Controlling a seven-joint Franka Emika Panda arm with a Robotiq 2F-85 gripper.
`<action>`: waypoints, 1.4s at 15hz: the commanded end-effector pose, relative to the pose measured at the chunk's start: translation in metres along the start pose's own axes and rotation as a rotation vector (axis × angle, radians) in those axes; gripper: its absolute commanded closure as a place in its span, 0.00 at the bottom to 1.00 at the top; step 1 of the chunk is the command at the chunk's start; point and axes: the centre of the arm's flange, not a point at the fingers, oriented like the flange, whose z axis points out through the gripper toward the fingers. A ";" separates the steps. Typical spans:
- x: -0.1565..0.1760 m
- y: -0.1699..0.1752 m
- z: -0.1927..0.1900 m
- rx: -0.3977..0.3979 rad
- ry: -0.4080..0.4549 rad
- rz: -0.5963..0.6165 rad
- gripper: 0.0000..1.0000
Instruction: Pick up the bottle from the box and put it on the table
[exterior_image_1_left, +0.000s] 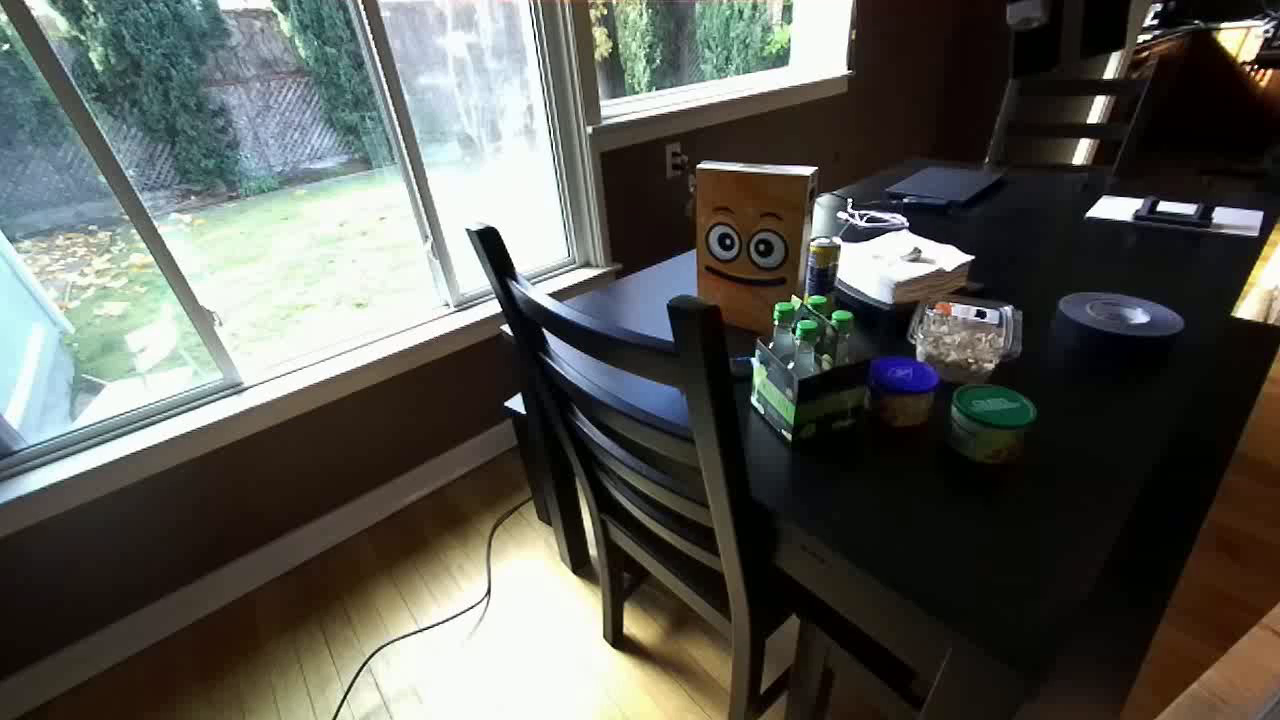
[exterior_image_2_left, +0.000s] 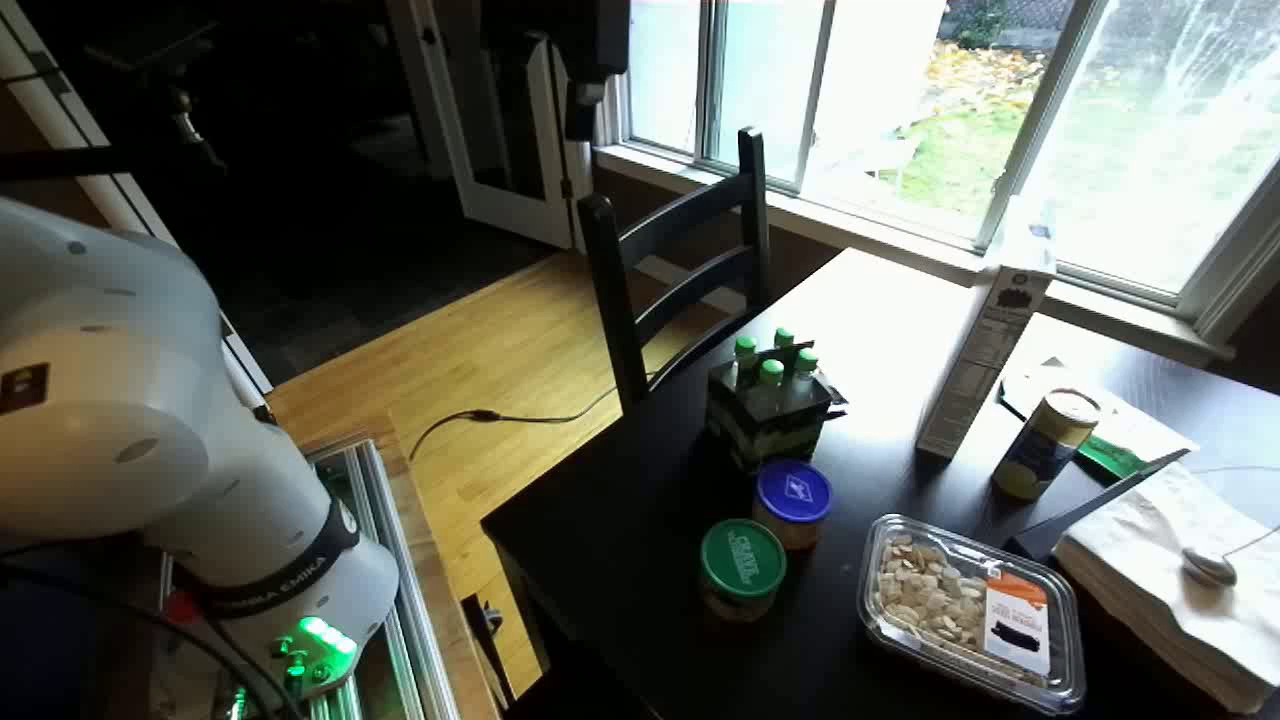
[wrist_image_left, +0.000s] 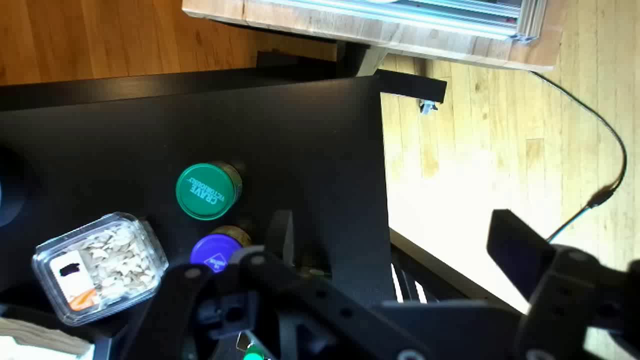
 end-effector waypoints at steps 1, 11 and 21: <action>0.000 0.000 0.000 0.000 0.000 0.000 0.00; 0.016 0.004 0.037 -0.068 -0.022 0.034 0.00; 0.057 0.026 0.106 -0.065 0.277 0.252 0.00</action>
